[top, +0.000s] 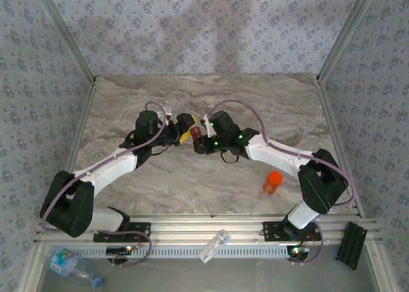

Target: Sort the pills into containers

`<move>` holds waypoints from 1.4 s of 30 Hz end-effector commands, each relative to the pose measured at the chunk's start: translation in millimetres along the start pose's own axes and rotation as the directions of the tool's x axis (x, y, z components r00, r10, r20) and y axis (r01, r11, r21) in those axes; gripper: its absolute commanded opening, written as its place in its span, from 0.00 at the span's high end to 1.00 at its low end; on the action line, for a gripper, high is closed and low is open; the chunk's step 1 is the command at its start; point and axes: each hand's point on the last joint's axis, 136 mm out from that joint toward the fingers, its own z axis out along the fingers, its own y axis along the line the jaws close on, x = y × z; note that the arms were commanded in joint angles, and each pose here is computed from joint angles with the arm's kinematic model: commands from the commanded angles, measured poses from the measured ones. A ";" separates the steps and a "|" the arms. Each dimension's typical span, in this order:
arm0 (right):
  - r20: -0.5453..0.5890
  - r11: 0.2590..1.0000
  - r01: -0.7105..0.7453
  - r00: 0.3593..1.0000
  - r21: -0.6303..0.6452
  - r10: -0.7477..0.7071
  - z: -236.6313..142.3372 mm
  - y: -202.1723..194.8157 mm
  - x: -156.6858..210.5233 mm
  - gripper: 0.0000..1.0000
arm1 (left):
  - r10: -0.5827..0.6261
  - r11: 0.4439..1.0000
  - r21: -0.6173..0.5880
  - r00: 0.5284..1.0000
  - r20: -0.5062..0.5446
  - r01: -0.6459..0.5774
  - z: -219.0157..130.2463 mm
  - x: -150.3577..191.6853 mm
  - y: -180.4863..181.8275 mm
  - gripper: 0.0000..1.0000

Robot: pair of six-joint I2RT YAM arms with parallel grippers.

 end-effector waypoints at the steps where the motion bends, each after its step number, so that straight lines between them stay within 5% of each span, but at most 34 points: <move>1: -0.015 1.000 0.005 1.000 -0.003 -0.005 4.6 5.2 1.0 0.72 | 0.039 0.997 0.071 0.999 0.013 -0.039 -3.9 -1.2 -28.4 0.15; 15: -0.024 1.000 0.007 1.000 -0.006 -0.007 9.9 8.2 0.0 0.74 | 0.023 0.996 0.082 1.000 0.002 -0.023 0.6 3.5 -30.5 0.15; 26: -0.055 0.999 0.002 0.998 0.039 0.000 21.7 -9.2 10.5 0.74 | -0.030 0.973 0.228 0.999 0.016 0.025 -13.4 1.0 -80.5 0.15; 42: -0.008 1.000 -0.010 1.000 0.016 0.010 3.7 -5.4 0.1 0.75 | 0.016 0.996 -0.089 1.000 0.015 -0.015 -3.5 7.5 -0.5 0.17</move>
